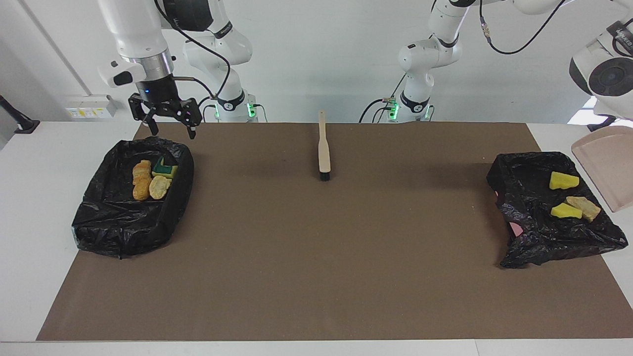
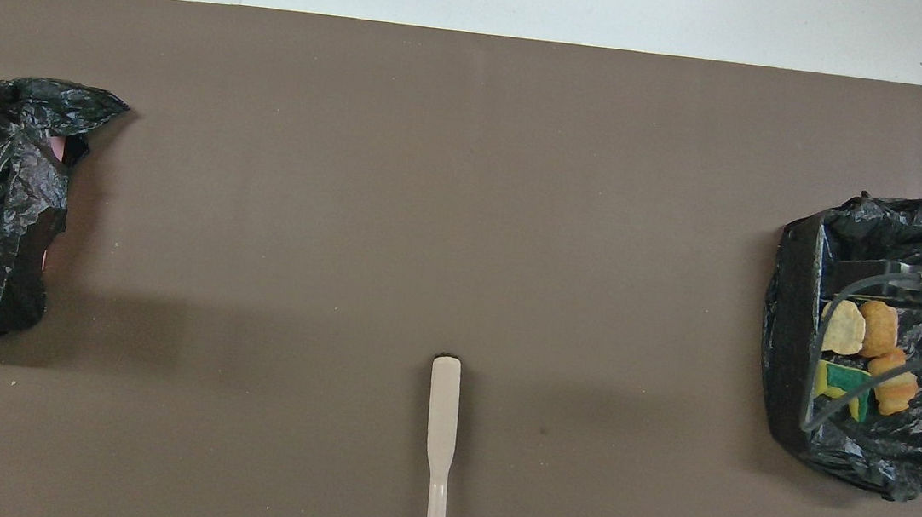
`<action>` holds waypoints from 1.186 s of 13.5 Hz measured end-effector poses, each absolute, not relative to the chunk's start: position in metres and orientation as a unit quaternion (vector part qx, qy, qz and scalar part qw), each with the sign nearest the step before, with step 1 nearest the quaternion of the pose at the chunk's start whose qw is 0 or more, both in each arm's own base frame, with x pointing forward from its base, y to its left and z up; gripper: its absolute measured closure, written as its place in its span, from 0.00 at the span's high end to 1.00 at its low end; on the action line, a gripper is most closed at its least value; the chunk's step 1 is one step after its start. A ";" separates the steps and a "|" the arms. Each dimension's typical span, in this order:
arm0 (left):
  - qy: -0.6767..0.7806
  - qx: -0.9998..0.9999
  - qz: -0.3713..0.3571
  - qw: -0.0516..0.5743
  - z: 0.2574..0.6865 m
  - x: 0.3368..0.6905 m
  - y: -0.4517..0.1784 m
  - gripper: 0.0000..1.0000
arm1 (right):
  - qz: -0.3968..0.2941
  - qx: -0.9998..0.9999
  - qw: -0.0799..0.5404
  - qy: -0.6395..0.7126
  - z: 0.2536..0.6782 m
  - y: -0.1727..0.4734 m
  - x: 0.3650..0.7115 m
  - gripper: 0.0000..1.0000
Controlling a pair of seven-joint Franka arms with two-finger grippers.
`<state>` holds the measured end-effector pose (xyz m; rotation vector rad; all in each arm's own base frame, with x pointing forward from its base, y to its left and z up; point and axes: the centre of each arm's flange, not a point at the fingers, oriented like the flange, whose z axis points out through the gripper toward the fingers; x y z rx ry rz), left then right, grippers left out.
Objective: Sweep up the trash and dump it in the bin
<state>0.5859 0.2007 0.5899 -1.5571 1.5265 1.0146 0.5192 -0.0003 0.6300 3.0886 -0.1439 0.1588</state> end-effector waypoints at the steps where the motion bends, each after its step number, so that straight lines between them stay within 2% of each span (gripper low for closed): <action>1: 0.584 -0.609 0.397 0.361 0.591 0.586 0.185 0.33 | 0.041 0.998 0.024 -0.047 0.642 -0.015 0.515 1.00; 3: 0.570 -0.624 0.391 0.364 0.597 0.584 0.159 0.33 | 0.032 0.998 0.021 -0.056 0.655 -0.036 0.509 1.00; 7: 0.533 -0.717 0.321 0.313 0.592 0.572 0.144 0.33 | 0.028 0.998 0.022 -0.050 0.653 -0.029 0.510 1.00; 12: 0.460 -0.835 0.214 0.212 0.568 0.566 0.125 0.33 | 0.023 0.998 0.019 -0.053 0.652 -0.031 0.510 1.00; 16: 0.377 -0.904 0.145 0.139 0.558 0.564 0.103 0.33 | -0.004 0.998 -0.010 -0.056 0.658 -0.029 0.501 1.00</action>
